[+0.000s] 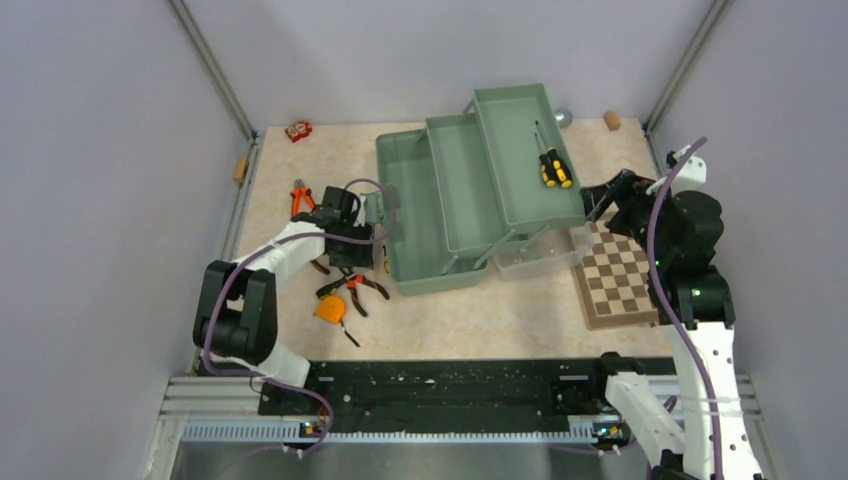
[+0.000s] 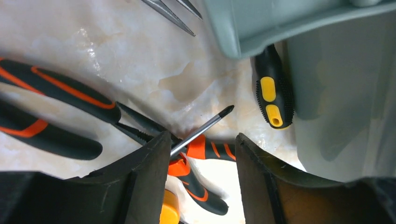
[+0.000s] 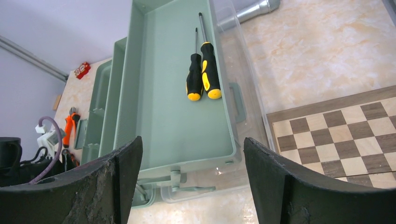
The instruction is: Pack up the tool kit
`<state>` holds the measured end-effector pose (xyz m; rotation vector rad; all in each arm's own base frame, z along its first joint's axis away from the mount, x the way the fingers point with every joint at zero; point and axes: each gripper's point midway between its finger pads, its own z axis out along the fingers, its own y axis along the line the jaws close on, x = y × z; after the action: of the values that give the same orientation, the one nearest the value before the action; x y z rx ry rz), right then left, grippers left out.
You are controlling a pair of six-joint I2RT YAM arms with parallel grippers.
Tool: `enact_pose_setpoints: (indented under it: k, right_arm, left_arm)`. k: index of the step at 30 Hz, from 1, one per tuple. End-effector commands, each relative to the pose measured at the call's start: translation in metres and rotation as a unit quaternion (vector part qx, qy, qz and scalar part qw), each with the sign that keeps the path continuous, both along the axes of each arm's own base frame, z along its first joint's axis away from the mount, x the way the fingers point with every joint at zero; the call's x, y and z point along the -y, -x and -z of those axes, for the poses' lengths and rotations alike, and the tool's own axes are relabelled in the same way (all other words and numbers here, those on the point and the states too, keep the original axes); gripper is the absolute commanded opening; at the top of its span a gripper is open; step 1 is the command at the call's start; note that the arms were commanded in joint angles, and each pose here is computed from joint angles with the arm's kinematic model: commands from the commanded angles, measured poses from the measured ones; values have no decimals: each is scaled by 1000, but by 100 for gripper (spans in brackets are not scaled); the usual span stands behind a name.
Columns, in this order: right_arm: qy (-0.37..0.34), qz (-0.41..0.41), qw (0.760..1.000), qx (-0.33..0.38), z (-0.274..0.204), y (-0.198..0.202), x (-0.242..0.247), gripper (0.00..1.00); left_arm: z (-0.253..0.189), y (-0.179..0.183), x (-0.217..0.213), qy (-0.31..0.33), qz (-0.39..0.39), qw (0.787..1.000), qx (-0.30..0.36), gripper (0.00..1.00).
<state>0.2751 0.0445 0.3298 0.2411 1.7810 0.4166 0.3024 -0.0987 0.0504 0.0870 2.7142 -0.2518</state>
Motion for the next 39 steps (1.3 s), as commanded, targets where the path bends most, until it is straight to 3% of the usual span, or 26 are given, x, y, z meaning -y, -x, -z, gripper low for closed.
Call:
enact_pose_setpoints:
  k: [1, 10, 21, 34, 39]
  right_arm:
    - [-1, -5, 1000, 24, -10, 1, -3, 79]
    - [-1, -6, 1000, 20, -7, -1, -3, 79]
    - [2, -5, 1000, 22, -10, 2, -2, 79]
    - [4, -6, 1000, 28, -17, 4, -2, 79]
    - [3, -6, 1000, 26, -16, 4, -2, 79]
  left_arm:
    - [2, -17, 7, 0, 37, 999, 21, 57]
    - [23, -9, 10, -27, 52, 998, -3, 41]
    - [-7, -18, -11, -76, 30, 995, 51, 0]
    - [-123, -18, -22, -43, -46, 980, 189, 0]
    - [-199, -23, -13, 38, -97, 953, 284, 0]
